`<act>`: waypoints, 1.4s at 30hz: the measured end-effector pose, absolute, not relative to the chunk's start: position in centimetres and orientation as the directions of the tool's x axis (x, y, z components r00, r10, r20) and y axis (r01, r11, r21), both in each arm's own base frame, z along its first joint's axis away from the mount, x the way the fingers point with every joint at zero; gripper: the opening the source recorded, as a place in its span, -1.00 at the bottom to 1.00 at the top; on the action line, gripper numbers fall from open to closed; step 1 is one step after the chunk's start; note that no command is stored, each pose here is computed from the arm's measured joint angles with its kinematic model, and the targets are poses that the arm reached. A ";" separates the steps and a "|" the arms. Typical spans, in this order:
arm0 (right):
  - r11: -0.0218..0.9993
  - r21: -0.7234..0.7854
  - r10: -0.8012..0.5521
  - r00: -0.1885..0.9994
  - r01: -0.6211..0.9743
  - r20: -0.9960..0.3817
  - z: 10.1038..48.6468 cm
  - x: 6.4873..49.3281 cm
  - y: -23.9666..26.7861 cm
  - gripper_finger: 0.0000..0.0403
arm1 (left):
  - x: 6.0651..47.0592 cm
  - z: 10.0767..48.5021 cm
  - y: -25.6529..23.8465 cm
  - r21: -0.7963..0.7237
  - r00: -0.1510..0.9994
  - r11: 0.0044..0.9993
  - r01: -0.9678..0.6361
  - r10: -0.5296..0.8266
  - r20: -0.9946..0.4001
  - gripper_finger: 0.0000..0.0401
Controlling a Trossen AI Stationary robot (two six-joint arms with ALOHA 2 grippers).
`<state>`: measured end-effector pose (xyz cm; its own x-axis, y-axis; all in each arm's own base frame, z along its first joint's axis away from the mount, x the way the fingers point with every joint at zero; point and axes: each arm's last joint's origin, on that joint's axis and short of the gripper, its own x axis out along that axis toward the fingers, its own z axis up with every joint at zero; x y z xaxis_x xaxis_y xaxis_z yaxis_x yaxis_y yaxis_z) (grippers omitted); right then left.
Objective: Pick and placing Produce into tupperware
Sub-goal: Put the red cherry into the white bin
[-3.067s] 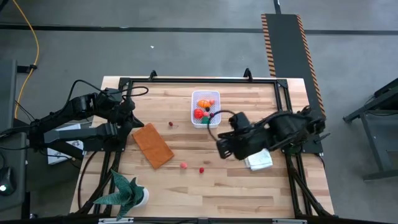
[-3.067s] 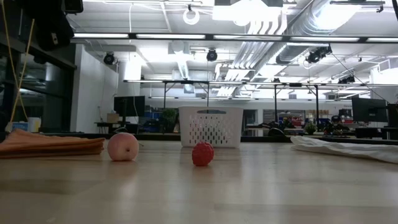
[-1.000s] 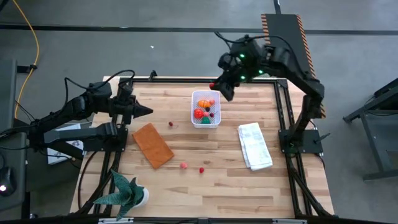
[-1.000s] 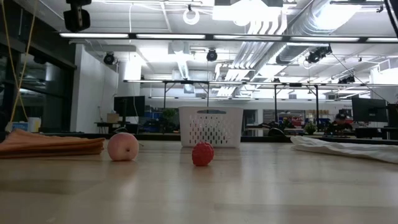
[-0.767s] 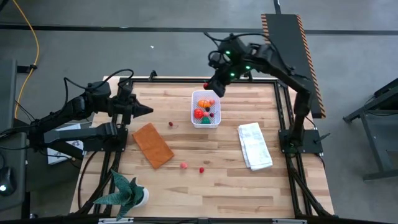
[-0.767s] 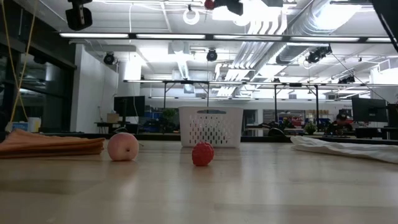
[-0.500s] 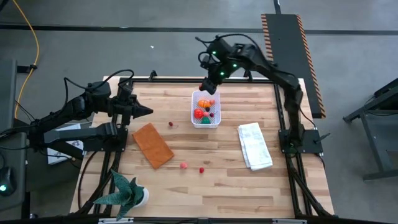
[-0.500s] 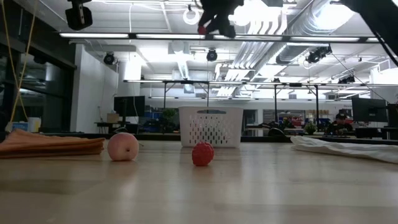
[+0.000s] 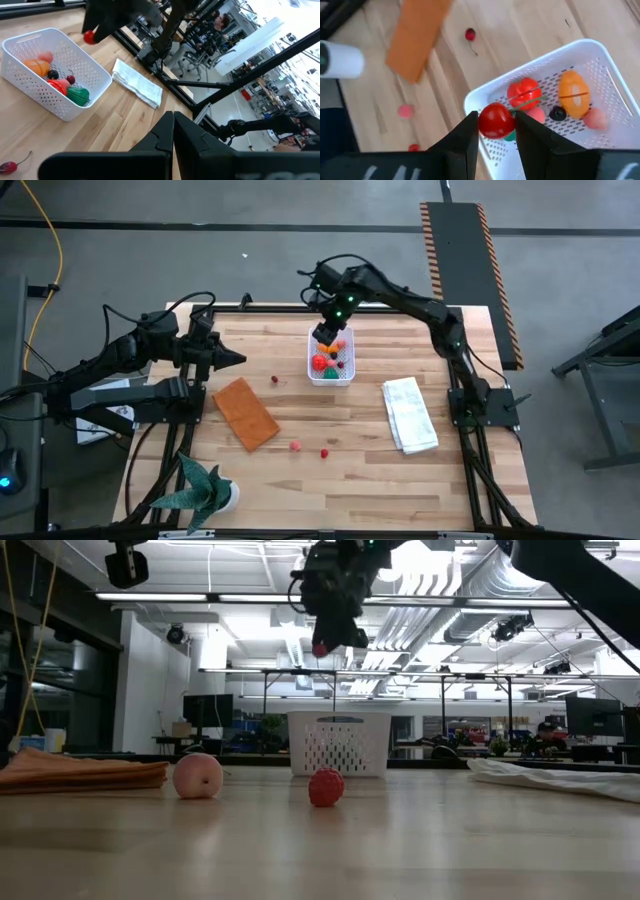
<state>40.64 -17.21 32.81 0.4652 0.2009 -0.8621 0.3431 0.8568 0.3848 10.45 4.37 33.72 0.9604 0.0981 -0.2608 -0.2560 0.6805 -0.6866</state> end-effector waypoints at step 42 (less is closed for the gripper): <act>0.878 0.204 0.166 0.126 0.433 -0.978 18.8 42.3 -20.2 -0.53 | 10.4 33.7 4.5 -0.719 0.956 0.635 -0.283 0.127 -0.264 -1.00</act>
